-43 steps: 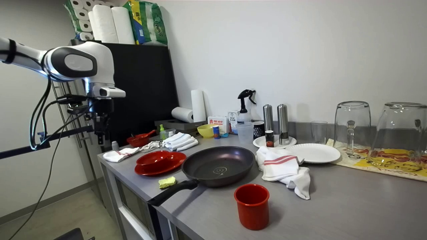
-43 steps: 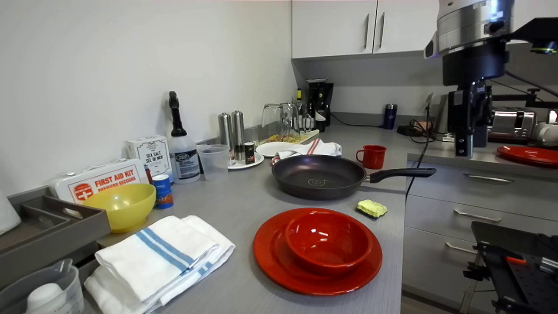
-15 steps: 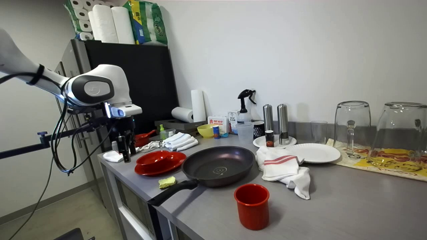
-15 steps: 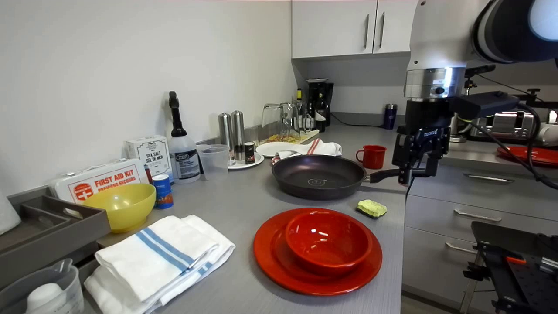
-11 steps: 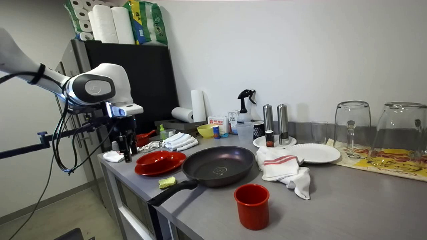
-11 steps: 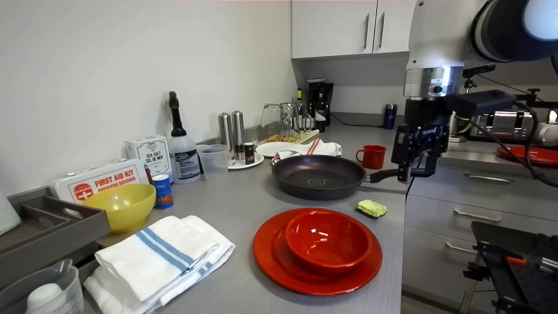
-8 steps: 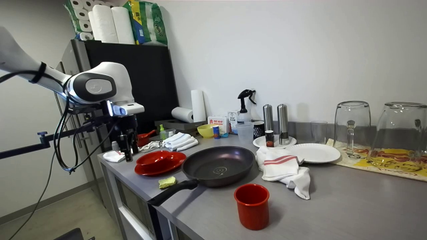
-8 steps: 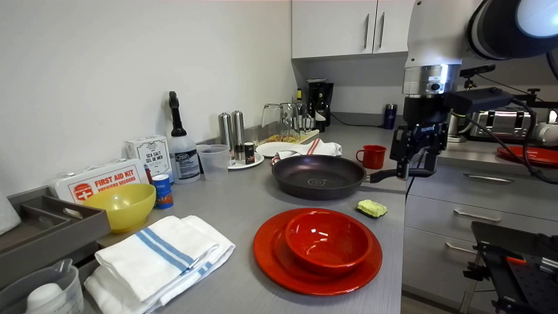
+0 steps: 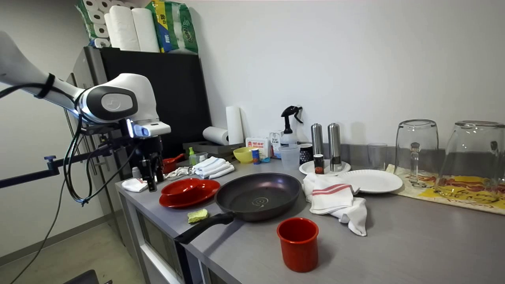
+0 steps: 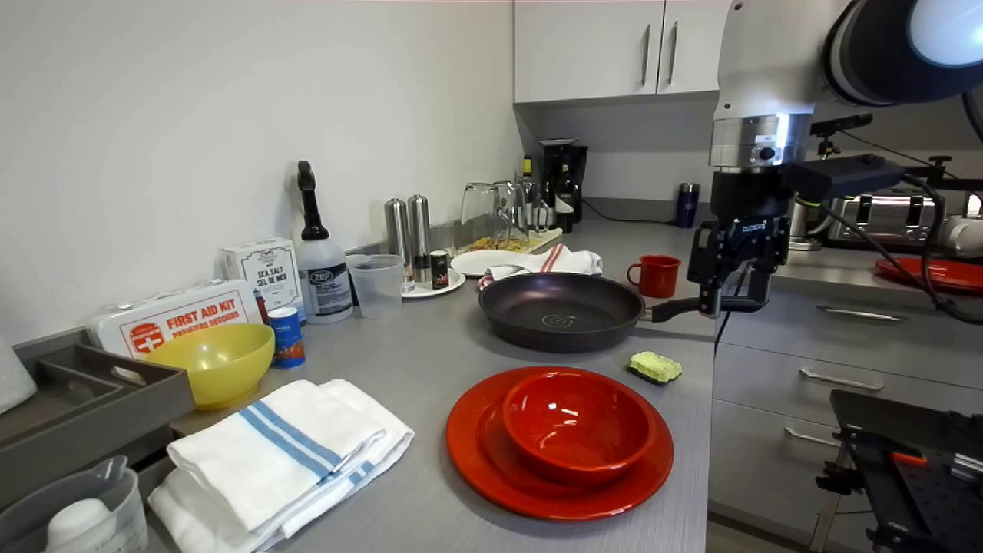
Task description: Use the sponge to wipe the red bowl
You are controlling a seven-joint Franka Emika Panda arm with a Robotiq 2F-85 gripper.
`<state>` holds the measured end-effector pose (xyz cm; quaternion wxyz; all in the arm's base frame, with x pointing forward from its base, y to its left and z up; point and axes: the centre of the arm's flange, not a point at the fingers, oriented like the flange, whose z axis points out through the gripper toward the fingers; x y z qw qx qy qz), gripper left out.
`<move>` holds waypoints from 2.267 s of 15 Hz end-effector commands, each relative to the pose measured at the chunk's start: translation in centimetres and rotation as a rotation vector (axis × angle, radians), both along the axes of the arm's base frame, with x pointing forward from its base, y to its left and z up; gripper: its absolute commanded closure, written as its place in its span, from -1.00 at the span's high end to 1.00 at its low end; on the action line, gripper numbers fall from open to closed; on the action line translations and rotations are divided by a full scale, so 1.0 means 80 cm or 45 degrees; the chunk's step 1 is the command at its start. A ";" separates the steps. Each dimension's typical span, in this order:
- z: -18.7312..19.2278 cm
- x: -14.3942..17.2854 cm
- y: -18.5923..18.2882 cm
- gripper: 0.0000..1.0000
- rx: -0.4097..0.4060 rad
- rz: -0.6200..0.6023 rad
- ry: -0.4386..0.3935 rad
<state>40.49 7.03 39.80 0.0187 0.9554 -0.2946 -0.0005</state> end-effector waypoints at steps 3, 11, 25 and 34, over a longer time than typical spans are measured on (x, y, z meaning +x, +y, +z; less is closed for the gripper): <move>-0.003 0.002 -0.001 1.00 -0.015 -0.008 -0.006; -0.042 0.038 -0.032 1.00 -0.035 -0.099 -0.104; -0.091 0.086 -0.053 1.00 -0.075 -0.018 -0.152; -0.115 0.101 -0.052 1.00 -0.078 0.033 -0.103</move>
